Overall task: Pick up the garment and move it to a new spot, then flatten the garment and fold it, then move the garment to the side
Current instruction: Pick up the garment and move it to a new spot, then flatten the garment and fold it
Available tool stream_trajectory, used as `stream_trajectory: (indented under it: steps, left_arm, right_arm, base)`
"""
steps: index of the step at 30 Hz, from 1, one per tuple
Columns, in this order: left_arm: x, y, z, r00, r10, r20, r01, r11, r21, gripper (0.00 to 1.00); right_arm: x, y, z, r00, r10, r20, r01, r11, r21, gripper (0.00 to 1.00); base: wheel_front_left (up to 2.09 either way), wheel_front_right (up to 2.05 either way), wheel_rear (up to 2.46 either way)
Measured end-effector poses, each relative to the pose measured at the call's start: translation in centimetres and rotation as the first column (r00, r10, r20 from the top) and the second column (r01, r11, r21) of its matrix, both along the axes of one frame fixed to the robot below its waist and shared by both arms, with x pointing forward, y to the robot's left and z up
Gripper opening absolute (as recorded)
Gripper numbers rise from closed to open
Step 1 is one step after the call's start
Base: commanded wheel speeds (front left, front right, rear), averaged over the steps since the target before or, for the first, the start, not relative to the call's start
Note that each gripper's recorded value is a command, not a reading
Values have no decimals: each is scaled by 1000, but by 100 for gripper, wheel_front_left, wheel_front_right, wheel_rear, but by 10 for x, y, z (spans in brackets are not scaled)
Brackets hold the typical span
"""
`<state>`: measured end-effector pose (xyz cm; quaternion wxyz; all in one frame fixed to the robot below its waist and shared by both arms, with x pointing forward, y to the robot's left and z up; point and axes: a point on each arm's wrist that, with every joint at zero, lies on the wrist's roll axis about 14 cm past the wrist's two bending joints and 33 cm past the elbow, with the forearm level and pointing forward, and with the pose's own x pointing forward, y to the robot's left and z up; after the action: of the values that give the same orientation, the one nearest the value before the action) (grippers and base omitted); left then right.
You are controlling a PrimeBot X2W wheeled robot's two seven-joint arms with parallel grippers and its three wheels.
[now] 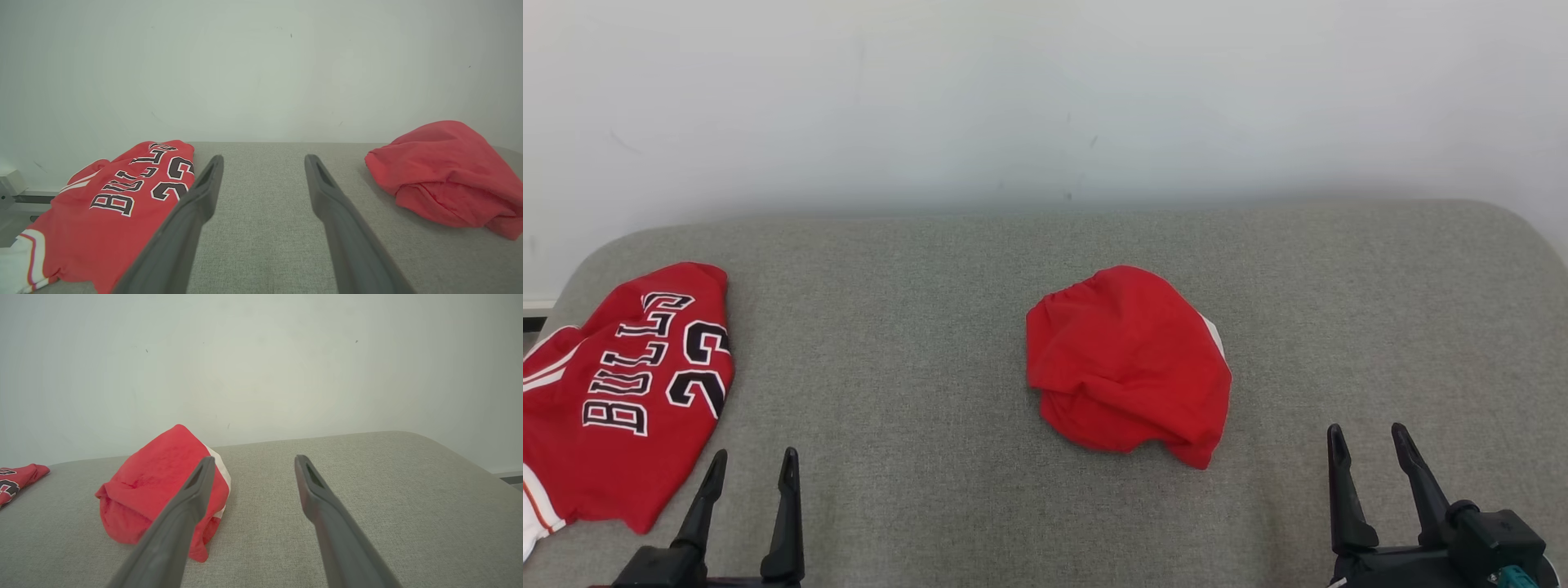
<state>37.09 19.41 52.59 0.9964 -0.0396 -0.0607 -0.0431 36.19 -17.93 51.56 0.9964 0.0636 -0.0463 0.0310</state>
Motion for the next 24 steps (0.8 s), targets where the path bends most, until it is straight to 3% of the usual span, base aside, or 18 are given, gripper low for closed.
stream_trajectory:
  steps: [24]
  left_arm:
    - [-3, 3, -3, 1000, 7, -13, -7, 1000, -5, 100]
  right_arm:
    - [-1, 2, -1, 1000, 5, -4, -5, 1000, 0, 100]
  base:
    - [0, 0, 0]
